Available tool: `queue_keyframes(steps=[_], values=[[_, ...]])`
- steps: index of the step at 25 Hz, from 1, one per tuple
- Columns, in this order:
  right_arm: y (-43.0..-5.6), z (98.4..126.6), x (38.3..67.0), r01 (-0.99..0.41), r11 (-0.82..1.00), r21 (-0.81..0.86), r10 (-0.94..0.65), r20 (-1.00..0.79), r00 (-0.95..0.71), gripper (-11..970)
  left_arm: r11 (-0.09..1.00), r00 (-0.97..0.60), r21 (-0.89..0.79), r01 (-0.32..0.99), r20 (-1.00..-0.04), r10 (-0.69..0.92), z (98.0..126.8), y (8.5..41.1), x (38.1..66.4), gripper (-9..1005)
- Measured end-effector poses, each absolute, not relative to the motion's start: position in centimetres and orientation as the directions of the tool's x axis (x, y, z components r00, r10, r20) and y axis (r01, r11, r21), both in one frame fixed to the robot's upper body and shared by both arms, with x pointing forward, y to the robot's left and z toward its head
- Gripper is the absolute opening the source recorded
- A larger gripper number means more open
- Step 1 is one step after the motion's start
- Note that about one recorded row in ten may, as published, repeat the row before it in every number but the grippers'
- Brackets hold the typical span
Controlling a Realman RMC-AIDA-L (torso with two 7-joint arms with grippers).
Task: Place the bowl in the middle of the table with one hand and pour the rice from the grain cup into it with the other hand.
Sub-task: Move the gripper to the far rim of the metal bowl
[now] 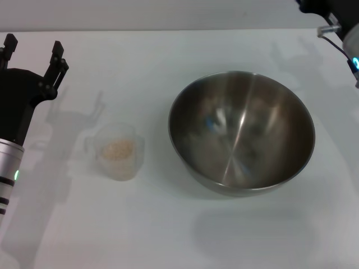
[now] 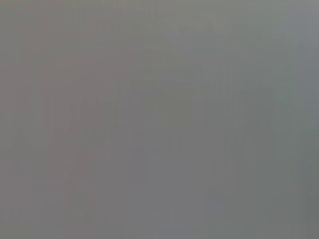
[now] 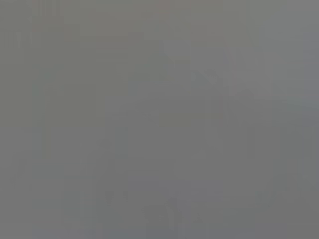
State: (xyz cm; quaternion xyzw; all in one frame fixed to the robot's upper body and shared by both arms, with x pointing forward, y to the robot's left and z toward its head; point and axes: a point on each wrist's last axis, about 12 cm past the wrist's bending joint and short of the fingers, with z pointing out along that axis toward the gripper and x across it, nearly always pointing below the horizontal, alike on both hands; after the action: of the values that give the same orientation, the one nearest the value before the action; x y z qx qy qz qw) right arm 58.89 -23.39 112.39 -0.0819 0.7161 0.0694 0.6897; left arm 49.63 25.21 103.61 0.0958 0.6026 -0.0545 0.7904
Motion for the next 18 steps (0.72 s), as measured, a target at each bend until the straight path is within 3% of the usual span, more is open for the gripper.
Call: queue_keyframes(steps=[9,14,18], values=[[-21.3,121.2,58.7,-0.294,0.956,-0.028,-0.171,-0.863,-0.475,698,0.978,0.275,0.087,0.192,-0.961,0.031,103.7,25.5,49.7,825],[-21.5,123.6,58.5,-0.343,0.939,-0.021,-0.254,-0.714,-0.653,697,0.983,0.29,0.079,0.168,-0.957,0.028,103.9,25.9,49.6,825],[-21.8,123.7,58.7,-0.375,0.927,-0.023,-0.308,-0.62,-0.722,697,0.984,0.295,0.078,0.16,-0.955,0.028,103.9,26.1,49.5,824]])
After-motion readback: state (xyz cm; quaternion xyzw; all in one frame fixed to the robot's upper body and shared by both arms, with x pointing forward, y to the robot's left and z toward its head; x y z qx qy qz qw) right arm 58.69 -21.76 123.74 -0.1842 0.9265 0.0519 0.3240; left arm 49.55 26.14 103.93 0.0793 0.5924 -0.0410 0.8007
